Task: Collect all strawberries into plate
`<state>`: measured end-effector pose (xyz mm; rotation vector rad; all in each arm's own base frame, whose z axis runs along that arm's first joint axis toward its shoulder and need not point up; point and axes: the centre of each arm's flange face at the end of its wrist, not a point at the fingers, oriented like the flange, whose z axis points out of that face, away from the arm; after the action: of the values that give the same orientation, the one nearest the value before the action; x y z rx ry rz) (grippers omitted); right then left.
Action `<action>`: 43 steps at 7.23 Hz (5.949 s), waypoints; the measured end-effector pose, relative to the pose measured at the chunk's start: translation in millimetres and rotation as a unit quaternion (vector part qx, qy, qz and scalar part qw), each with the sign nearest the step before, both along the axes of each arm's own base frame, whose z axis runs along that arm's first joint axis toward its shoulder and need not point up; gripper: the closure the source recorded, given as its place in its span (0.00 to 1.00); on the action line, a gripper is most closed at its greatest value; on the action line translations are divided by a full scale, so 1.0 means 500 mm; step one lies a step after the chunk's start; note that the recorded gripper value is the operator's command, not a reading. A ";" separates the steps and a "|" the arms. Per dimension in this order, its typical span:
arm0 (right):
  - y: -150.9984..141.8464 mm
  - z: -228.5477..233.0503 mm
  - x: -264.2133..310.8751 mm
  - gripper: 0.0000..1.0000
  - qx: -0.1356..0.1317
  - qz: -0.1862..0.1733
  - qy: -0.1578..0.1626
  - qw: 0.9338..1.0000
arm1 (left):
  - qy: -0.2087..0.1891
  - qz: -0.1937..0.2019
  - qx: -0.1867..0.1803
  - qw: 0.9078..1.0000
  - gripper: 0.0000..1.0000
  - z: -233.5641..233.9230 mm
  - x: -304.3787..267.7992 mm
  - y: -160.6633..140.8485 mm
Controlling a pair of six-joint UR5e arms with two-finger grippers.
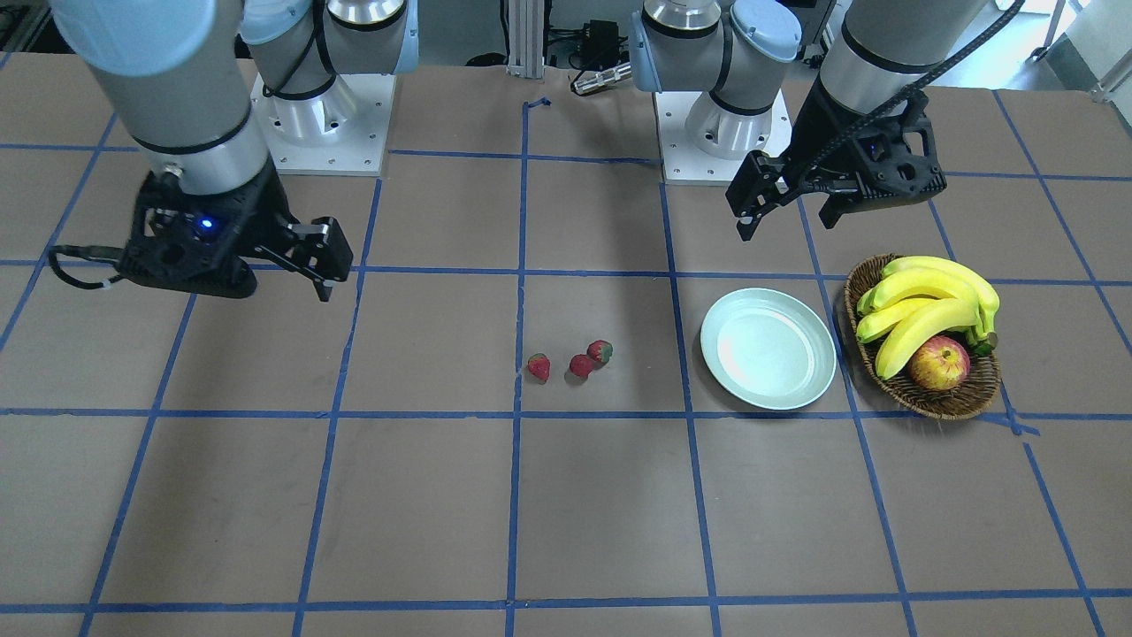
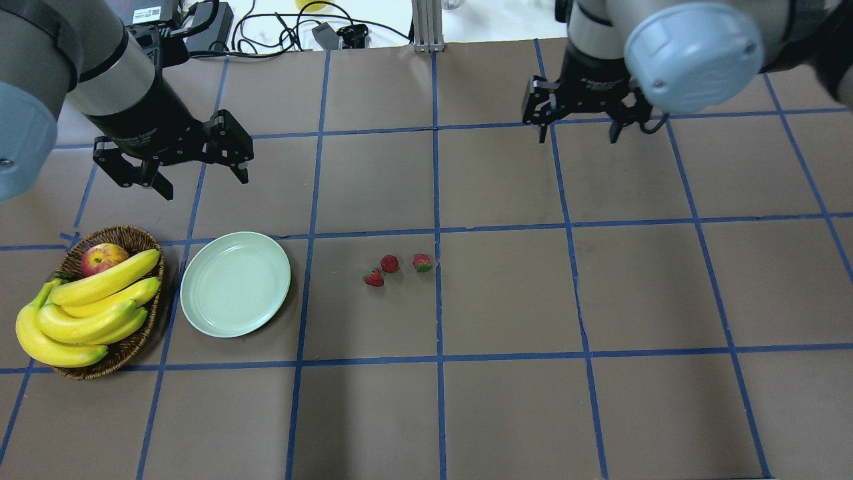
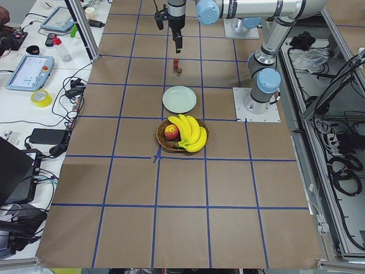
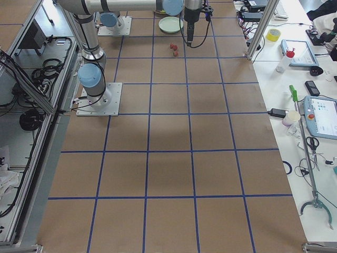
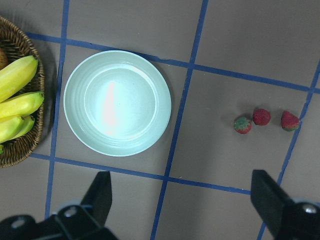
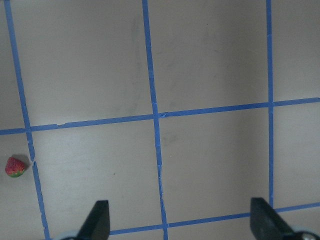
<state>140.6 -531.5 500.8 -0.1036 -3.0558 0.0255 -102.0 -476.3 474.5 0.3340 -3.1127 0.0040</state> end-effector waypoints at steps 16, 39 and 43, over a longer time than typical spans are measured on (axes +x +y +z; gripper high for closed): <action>0.009 0.045 0.075 0.00 -0.066 0.072 0.002 0.995 | 0.140 -0.322 -0.014 0.936 0.00 -0.516 -0.244 -0.090; -0.005 0.049 0.109 0.00 -0.102 0.076 -0.053 0.990 | 0.033 -0.082 0.071 0.994 1.00 -0.498 0.292 -0.141; -0.007 0.044 0.109 0.00 -0.102 0.074 -0.052 0.991 | 0.053 -0.050 0.124 0.990 0.00 -0.498 0.288 -0.106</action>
<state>195.1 -535.1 522.8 0.1139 -3.1490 0.3519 42.2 -529.1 225.5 0.1728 -3.0224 -0.3921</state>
